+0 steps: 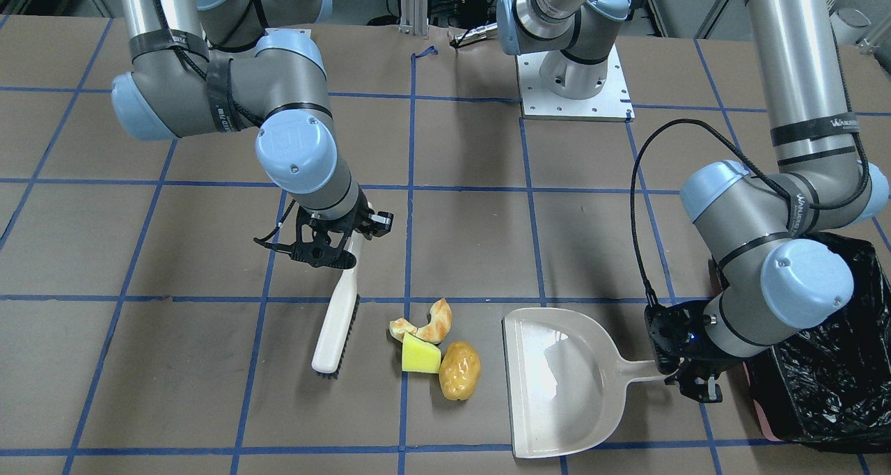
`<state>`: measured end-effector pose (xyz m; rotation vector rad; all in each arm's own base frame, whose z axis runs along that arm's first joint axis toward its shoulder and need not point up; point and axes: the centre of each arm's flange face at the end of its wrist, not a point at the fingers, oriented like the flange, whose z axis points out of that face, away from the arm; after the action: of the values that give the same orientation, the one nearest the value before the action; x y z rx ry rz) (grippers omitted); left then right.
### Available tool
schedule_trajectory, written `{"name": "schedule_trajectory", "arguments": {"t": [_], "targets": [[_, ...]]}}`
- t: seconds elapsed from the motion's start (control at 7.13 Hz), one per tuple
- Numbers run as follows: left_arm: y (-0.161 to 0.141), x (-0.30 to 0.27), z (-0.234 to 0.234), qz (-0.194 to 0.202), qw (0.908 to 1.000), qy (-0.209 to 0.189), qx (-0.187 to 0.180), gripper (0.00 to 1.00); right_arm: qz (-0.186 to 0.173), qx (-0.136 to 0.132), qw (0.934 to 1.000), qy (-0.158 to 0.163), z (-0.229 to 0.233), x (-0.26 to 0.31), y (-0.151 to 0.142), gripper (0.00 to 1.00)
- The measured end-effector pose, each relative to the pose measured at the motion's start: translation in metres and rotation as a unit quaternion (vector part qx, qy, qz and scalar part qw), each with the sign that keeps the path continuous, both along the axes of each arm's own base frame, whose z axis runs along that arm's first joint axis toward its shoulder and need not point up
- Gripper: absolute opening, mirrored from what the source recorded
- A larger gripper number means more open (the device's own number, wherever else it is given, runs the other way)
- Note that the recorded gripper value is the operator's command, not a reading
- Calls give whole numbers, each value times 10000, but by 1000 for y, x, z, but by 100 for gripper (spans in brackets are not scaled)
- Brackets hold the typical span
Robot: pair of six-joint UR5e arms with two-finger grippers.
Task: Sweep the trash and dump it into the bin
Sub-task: 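Move the brush with the right gripper behind the bread roll and potato, then sweep the potato, sponge and roll into the dustpan with the right gripper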
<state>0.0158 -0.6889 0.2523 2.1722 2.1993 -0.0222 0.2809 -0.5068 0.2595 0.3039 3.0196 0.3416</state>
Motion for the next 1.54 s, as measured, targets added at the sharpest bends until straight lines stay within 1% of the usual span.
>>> {"name": "schedule_trajectory", "arguments": {"t": [0.28, 0.56, 0.7, 0.98, 1.54], "targets": [[0, -1, 1, -5, 10000, -8, -2, 8, -13, 21, 10000, -53, -3, 10, 3, 0], [0, -1, 1, -5, 10000, -8, 0, 8, 38, -64, 9999, -86, -6, 29, 6, 0], [0, -1, 0, -7, 10000, -7, 5, 8, 40, -91, 9999, -117, -8, 40, 2, 0], [0, -1, -2, -9, 10000, 0, 17, 8, -27, -101, 9998, -192, -11, 62, -8, 0], [0, -1, -3, -9, 10000, 11, 23, 8, -222, -54, 9992, -340, -15, 93, -15, 0]]}}
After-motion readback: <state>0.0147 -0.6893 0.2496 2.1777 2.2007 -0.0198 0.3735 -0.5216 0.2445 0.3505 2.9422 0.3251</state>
